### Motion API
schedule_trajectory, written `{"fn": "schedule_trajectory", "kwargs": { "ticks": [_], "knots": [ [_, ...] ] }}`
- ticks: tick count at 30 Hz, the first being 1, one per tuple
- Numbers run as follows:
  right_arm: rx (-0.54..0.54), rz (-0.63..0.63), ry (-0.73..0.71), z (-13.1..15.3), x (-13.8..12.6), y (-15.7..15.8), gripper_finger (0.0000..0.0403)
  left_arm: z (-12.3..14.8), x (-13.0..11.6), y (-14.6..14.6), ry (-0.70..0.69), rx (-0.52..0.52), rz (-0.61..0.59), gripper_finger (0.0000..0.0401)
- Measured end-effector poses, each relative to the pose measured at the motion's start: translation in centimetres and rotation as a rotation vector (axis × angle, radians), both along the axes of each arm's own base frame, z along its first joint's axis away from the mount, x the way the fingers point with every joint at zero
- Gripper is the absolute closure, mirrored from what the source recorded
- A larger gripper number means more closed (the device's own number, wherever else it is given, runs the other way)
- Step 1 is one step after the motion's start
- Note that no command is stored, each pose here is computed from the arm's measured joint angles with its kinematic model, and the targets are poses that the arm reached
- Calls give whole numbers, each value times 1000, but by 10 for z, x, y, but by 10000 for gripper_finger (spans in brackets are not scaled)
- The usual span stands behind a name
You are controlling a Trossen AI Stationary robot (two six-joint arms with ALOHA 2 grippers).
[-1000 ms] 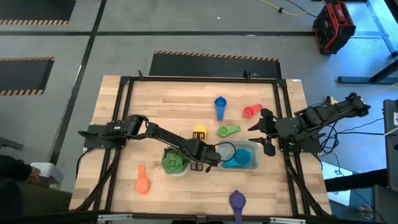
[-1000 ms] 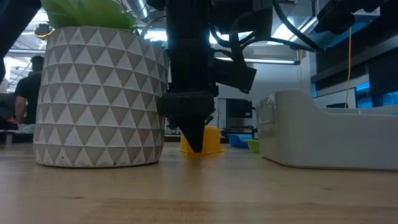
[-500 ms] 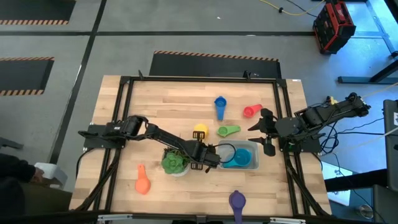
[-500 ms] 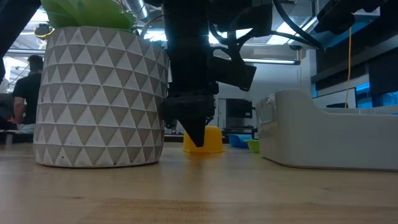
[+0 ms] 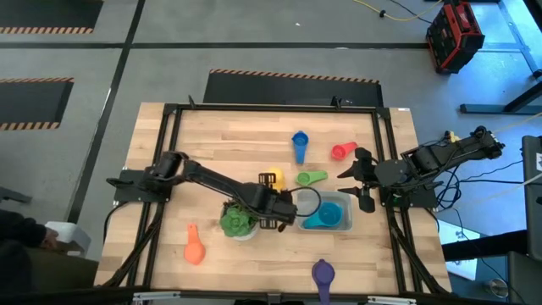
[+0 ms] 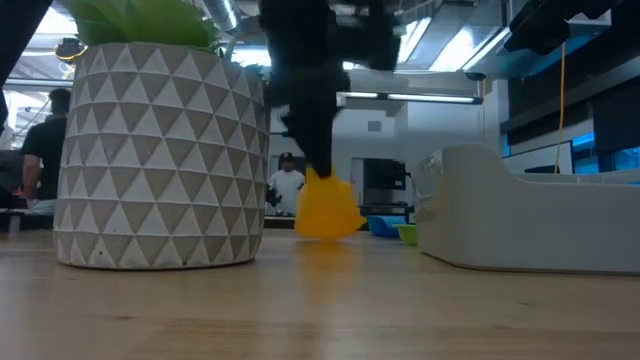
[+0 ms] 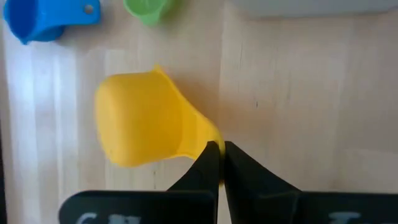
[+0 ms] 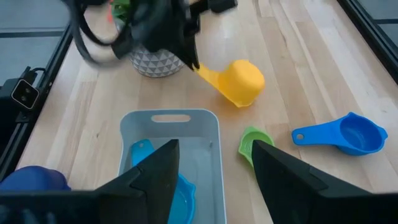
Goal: Nest measuring cups in basket
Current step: Stack the yellow measuring cup on top of the blue measuring cup in the grey bin
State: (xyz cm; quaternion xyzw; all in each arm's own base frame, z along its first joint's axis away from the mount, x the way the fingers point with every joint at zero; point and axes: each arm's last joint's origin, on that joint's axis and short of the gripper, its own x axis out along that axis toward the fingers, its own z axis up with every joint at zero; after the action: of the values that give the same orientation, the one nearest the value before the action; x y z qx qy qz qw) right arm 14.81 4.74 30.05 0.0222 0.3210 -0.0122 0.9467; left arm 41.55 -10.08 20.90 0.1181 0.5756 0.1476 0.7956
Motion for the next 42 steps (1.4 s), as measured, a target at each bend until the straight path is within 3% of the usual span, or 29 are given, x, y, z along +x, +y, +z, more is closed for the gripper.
{"fn": "schedule_trajectory", "kwargs": {
  "ticks": [14,24,32,38,42],
  "knots": [
    [-5,9,-20,1,2,1,196,72,-22,9,-210,-79,59,401],
    [-141,117,-66,0,22,8,196,126,-44,29,-404,-209,148,401],
    [-293,171,-151,-4,53,19,196,153,-56,40,-497,-308,152,401],
    [-427,97,-177,-11,75,23,196,157,-55,45,-520,-366,162,400],
    [-506,-44,-139,-20,84,23,196,157,-55,45,-528,-370,160,399]
  ]
}}
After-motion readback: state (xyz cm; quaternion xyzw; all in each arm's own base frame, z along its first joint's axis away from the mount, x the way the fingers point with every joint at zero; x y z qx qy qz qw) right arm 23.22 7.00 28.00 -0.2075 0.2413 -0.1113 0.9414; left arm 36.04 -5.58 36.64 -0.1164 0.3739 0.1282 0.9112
